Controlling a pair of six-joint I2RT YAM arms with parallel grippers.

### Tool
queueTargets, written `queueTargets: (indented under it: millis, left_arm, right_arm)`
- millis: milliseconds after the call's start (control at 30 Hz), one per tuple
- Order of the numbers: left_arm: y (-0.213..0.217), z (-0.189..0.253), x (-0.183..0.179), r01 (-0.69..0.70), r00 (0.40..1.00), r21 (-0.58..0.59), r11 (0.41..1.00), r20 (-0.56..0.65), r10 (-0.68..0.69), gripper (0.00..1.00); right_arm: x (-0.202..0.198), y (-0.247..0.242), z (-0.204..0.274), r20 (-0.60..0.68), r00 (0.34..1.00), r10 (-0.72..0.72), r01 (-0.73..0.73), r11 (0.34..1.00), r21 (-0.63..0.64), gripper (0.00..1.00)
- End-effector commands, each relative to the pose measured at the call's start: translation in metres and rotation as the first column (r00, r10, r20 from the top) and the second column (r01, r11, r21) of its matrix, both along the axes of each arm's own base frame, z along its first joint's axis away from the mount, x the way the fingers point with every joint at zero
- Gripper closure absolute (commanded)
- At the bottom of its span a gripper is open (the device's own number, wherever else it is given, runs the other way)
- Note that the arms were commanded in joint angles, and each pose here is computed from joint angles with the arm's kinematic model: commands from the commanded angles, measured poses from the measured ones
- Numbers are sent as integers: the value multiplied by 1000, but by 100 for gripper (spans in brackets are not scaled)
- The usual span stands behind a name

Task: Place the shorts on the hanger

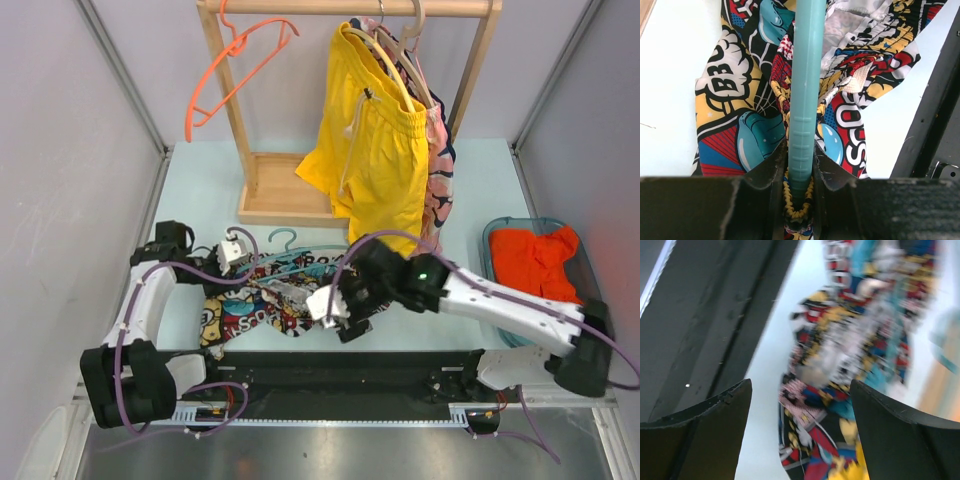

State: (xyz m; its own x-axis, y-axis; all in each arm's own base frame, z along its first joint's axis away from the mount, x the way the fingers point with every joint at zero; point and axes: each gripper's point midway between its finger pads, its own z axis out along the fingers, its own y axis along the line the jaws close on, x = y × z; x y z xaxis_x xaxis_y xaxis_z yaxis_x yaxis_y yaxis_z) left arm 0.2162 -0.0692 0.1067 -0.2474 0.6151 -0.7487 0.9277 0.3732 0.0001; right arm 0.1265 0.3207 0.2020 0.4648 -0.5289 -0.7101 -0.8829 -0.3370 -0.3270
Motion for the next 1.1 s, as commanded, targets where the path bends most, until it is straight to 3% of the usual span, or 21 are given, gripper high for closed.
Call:
queueTargets:
  millis: [0, 200, 267, 300, 467, 567, 600, 633, 867, 1067]
  left_arm:
    - [-6, 23, 5, 46, 997, -37, 998, 70, -43, 100]
    - [7, 21, 0, 38, 998, -10, 999, 51, -37, 100]
    - [8, 21, 0, 38, 998, -11, 999, 46, -37, 100]
    - [10, 21, -1, 40, 998, -7, 999, 47, -40, 100]
    - [13, 17, -12, 82, 995, 17, 996, 47, -83, 100]
    - [13, 12, -20, 115, 993, 24, 993, 36, -115, 100]
    - [15, 12, -19, 117, 992, 22, 993, 41, -118, 100]
    - [15, 11, -19, 120, 992, 15, 993, 33, -121, 100]
    - [28, 35, -19, 105, 994, -82, 991, 40, -102, 100]
    - [46, 29, -26, 136, 987, 22, 990, 82, -138, 100]
  right_arm:
    - [-16, 20, -45, 55, 977, 207, -199, 972, -121, 20]
    - [-5, 29, -104, 38, 956, 292, -274, 931, -241, 31]
    - [-3, 28, -115, 30, 956, 292, -274, 925, -264, 39]
    - [1, 26, -125, 25, 957, 289, -269, 918, -292, 47]
    - [27, 6, -143, -5, 981, 195, -184, 917, -353, 55]
    - [31, -6, -143, -8, 985, 171, -162, 913, -374, 80]
    - [32, -14, -144, -16, 987, 160, -153, 910, -386, 97]
    - [34, -17, -140, -7, 988, 152, -143, 913, -382, 100]
    - [40, -60, -127, 16, 997, 76, -65, 927, -369, 100]
    - [61, -101, -129, 46, 999, -9, 27, 921, -389, 100]
